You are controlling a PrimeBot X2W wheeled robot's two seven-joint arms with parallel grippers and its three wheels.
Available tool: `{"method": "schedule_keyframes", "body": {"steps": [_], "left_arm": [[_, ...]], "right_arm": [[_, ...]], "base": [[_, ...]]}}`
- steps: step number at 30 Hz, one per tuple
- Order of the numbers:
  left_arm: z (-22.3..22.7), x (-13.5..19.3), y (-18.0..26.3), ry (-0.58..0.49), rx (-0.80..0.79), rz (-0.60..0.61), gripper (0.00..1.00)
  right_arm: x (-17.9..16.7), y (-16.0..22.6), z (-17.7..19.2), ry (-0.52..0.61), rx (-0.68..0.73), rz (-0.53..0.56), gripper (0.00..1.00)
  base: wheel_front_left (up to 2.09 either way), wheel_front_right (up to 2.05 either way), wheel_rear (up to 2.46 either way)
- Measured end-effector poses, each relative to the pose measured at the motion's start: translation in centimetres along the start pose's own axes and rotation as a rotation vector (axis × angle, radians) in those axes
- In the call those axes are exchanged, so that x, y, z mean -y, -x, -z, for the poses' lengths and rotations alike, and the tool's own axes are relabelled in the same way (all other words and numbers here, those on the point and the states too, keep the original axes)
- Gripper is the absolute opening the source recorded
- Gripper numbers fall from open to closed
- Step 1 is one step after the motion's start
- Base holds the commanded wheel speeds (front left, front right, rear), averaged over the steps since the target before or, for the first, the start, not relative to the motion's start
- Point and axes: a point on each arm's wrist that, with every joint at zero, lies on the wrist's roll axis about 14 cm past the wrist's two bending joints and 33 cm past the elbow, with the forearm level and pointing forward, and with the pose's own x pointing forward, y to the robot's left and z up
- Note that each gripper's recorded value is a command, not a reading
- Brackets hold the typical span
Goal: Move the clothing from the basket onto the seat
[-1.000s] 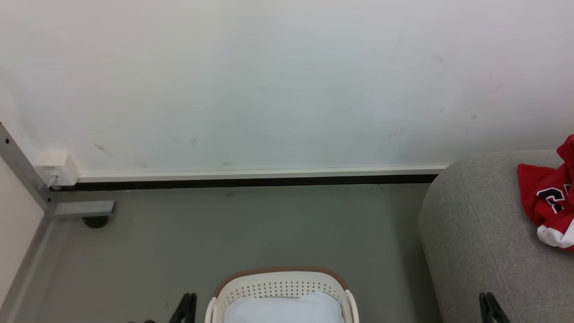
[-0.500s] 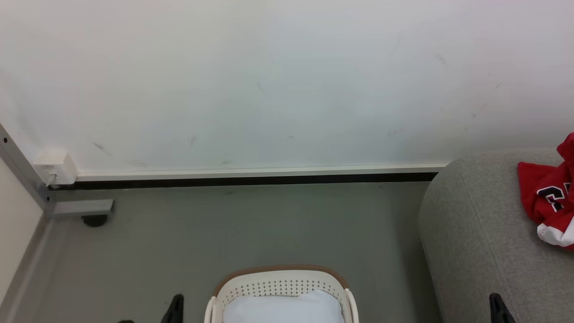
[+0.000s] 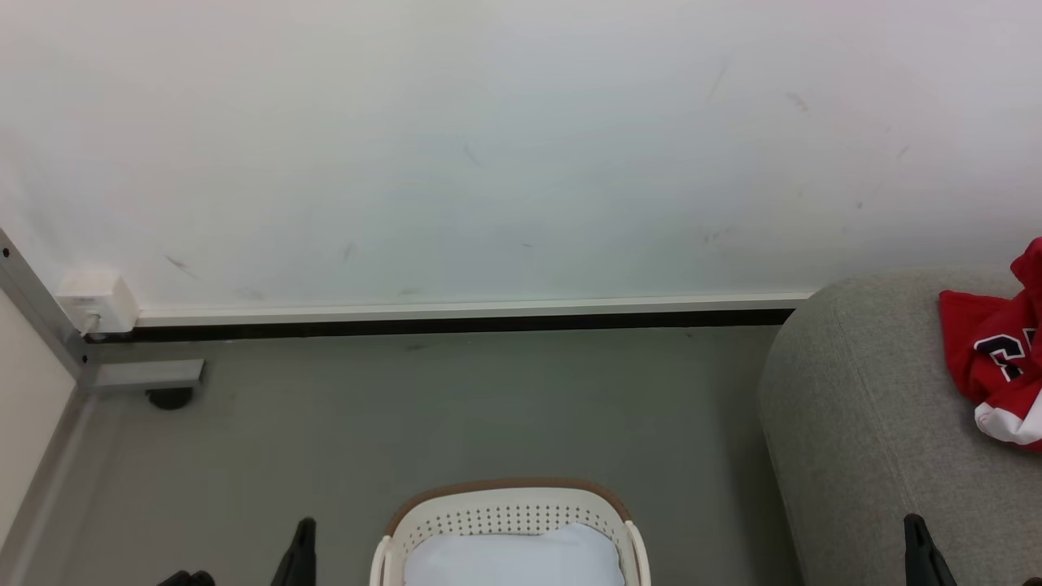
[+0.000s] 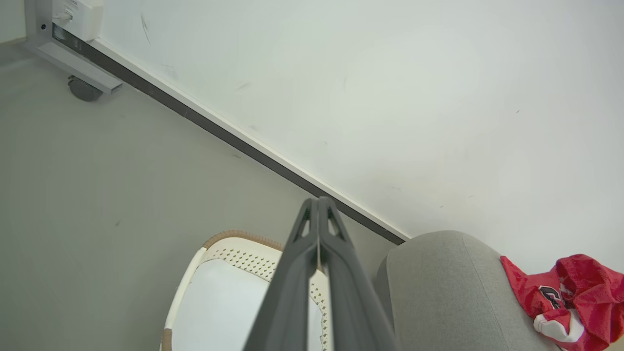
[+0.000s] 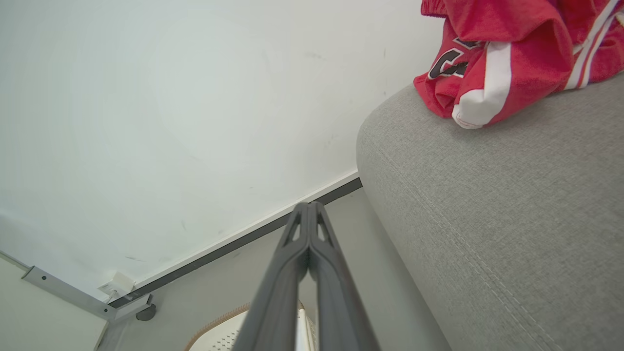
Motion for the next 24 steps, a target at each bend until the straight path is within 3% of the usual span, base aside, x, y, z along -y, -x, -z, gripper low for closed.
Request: {"method": "schedule_keyframes", "body": {"steps": [24], "left_arm": [[-1.7,-0.1,-1.2,0.313,0.022,-0.015,0.00]], "right_arm": [[-0.3,-1.3,-1.2,-0.319,0.007,0.007,0.00]], "base": [[0.00,0.00,0.00]]}}
